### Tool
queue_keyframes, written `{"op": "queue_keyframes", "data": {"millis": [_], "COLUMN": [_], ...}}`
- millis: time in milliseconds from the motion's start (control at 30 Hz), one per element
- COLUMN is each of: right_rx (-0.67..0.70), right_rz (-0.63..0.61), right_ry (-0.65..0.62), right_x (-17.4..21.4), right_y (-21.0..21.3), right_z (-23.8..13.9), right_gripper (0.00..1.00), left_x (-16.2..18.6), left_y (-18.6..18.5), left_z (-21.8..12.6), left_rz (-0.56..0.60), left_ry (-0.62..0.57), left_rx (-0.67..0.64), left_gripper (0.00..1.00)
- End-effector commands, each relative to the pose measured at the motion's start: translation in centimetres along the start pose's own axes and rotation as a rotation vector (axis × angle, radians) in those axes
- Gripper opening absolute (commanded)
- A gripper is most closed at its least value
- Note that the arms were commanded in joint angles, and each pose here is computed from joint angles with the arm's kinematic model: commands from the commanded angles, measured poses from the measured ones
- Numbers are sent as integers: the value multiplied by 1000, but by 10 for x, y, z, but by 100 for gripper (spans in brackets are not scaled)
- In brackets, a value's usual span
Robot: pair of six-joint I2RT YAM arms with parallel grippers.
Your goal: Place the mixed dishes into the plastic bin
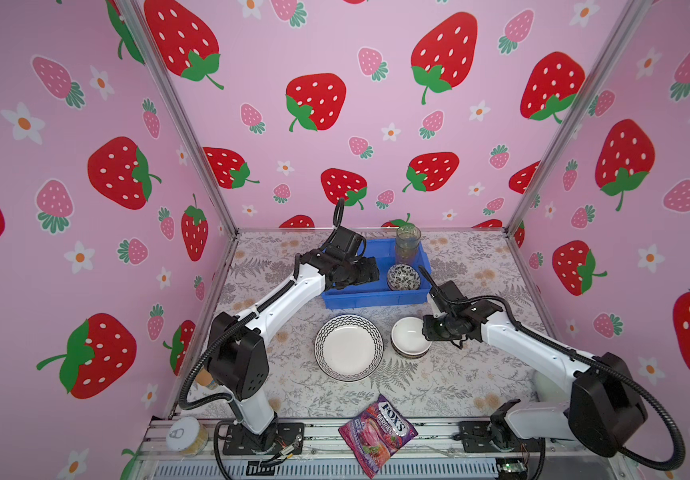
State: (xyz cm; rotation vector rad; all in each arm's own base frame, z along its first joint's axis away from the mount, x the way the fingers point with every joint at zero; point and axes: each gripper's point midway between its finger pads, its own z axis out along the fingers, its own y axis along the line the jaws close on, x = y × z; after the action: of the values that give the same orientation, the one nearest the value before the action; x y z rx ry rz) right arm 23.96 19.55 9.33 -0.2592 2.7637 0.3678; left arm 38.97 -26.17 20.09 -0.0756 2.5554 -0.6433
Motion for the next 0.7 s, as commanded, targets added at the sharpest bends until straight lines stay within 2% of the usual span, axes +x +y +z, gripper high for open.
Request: {"op": "queue_keyframes", "data": {"millis": [0,433,667], "right_rx": [7,1,-12], "right_rz": [12,-18,-27], "right_ry": [-34,-37,-62], "right_x": [-11,-16,-21], "right_y": [5,10,13], "right_z": [-6,-13,-23], "right_gripper": [25,10,8], "left_x": [-4,-3,8], "left_y": [0,-2,-3], "left_z": [-6,-5,-8], "left_rz": [10,5,8], "left_ry": [-8,-9,10], "left_rx": [7,21,16], "left_gripper": [88,88,88]}}
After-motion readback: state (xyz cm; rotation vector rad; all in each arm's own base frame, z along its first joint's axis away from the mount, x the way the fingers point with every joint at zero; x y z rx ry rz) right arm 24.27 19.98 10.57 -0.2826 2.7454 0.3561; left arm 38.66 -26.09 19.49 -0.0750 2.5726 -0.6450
